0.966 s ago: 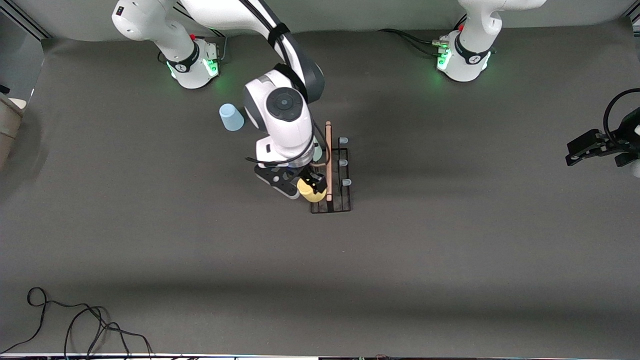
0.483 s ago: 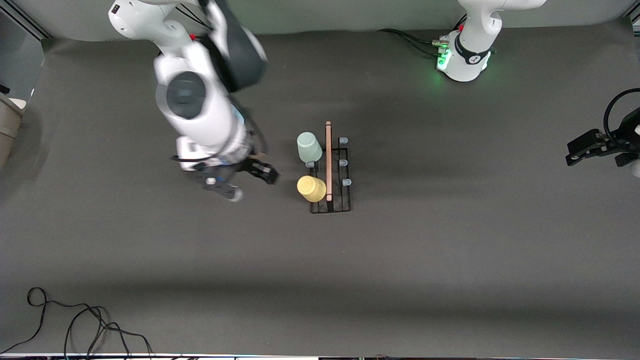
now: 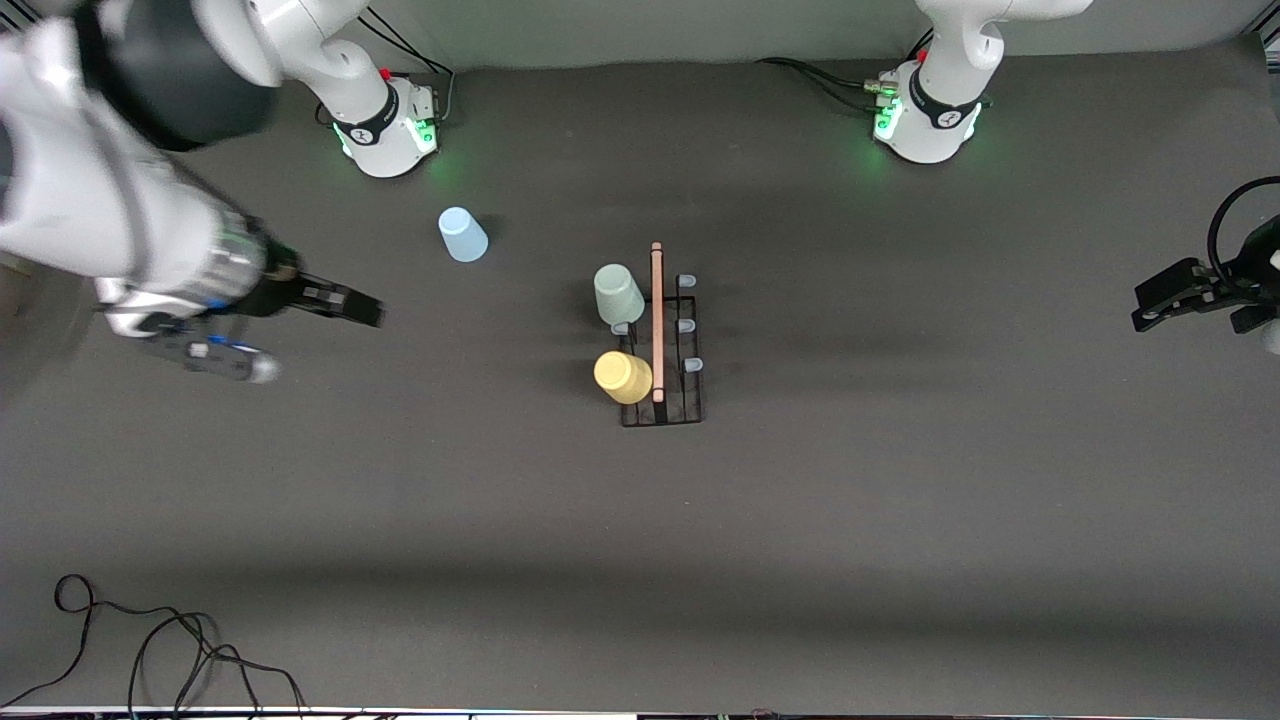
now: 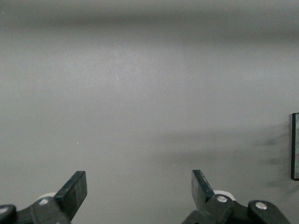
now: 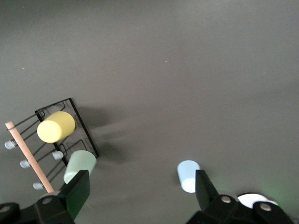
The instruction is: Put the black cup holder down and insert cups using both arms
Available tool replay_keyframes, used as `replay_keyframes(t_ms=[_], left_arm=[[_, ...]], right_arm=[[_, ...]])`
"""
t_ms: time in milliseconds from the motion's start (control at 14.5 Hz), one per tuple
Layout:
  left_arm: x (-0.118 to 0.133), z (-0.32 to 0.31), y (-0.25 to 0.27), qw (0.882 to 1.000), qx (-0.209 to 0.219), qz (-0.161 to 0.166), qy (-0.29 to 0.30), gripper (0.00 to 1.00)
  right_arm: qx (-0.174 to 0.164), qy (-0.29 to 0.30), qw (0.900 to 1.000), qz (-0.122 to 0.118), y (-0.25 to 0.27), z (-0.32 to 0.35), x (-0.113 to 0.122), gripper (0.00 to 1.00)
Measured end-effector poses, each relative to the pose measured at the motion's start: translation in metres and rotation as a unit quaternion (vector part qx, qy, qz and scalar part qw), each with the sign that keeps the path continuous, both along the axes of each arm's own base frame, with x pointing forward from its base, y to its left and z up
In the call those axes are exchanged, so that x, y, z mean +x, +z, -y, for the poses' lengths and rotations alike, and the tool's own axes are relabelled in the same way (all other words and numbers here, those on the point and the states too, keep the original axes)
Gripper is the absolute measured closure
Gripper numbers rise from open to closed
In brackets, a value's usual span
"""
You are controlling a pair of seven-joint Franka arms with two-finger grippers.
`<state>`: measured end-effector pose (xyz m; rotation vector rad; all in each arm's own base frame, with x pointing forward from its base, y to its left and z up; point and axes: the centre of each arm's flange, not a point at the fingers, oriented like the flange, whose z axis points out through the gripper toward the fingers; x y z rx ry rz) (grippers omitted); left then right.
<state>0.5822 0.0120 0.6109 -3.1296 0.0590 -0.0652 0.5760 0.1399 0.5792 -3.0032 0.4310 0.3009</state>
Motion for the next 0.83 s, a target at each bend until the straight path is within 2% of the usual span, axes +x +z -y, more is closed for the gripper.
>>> replay_keyframes(t_ms=[276, 828], left_arm=[[0.0, 0.0, 0.0, 1.0, 0.0, 0.0, 0.0, 0.0], [0.0, 0.0, -0.001, 1.0, 0.0, -0.001, 0.0, 0.0]], right_arm=[[0.015, 0.029, 0.999, 0.012, 0.018, 0.068, 0.0, 0.0], [-0.027, 0.044, 0.998, 0.018, 0.019, 0.089, 0.001, 0.0]])
